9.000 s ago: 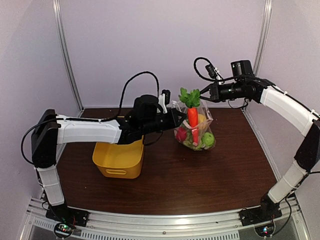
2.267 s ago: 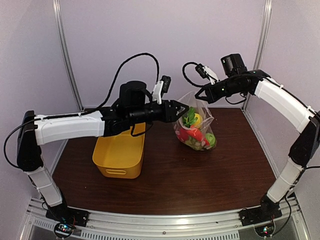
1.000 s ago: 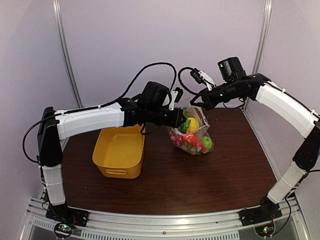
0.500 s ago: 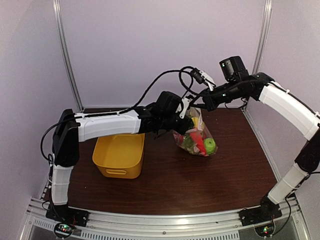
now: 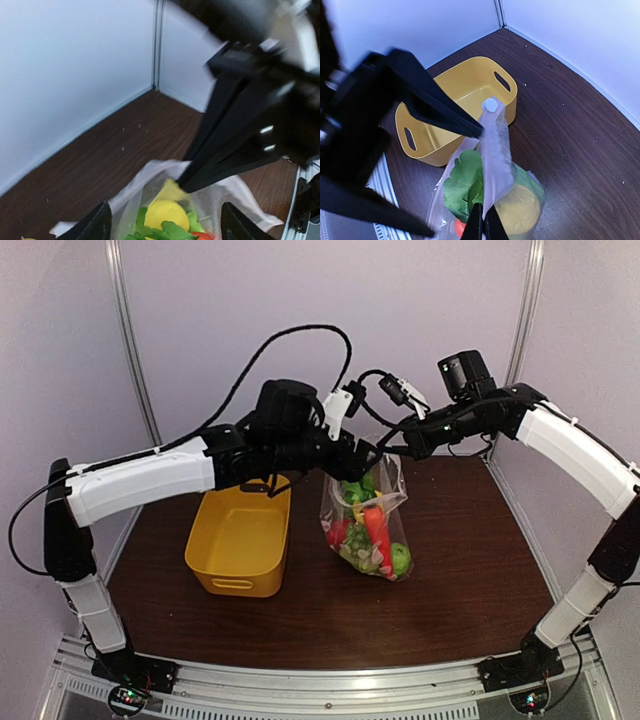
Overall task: Place the food in the zip-top bag and seal the zipper
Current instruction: Adjust the fake vegetable in the zipper food storage bag, then pass from the right arm to the left
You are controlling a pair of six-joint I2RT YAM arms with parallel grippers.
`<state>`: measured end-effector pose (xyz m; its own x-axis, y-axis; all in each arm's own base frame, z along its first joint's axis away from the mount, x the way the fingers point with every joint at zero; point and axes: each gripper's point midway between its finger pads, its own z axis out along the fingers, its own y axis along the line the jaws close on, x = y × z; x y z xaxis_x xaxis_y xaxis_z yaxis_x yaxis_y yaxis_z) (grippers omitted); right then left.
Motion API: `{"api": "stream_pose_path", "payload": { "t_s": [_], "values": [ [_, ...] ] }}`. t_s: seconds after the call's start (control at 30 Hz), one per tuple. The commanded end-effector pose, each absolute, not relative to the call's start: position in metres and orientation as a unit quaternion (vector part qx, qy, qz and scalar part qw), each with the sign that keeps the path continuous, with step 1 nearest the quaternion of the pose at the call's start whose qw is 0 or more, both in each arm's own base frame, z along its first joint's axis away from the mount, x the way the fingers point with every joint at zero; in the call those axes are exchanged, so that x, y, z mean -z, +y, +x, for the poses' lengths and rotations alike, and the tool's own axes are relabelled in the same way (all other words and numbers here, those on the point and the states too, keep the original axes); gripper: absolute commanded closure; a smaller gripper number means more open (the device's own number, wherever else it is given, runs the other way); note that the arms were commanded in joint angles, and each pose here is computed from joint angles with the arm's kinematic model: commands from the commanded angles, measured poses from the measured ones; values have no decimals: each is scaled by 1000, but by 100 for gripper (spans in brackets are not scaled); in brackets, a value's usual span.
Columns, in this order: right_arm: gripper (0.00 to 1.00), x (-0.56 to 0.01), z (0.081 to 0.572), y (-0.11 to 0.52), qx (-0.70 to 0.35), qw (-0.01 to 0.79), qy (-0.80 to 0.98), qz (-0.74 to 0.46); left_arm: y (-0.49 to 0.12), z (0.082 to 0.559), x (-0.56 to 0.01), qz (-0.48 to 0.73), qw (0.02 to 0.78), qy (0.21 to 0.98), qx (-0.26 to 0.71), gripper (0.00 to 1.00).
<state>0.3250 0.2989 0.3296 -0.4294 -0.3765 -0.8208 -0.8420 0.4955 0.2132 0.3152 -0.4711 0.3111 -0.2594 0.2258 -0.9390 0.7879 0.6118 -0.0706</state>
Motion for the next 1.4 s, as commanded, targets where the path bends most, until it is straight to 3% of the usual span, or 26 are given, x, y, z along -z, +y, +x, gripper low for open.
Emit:
{"api": "stream_pose_path", "payload": {
  "t_s": [0.0, 0.17, 0.3, 0.43, 0.8, 1.13, 1.37],
  "values": [
    [100, -344, 337, 304, -316, 392, 768, -395, -463, 276, -399, 357, 538, 668, 370, 17],
    [100, -344, 321, 303, -325, 383, 750, -430, -431, 246, -395, 404, 540, 647, 357, 13],
    [100, -346, 300, 300, -327, 375, 724, -477, -392, 238, -336, 457, 562, 635, 268, 14],
    [100, -350, 282, 298, -338, 367, 701, -509, -370, 229, -300, 472, 588, 608, 247, 16],
    [100, -357, 251, 294, -366, 334, 674, -547, -383, 230, -272, 501, 563, 584, 303, 38],
    [100, -352, 258, 297, -365, 332, 684, -537, -416, 208, -271, 555, 501, 541, 386, 45],
    [100, -351, 263, 296, -356, 337, 690, -533, -402, 204, -258, 575, 462, 577, 350, 45]
  ]
}}
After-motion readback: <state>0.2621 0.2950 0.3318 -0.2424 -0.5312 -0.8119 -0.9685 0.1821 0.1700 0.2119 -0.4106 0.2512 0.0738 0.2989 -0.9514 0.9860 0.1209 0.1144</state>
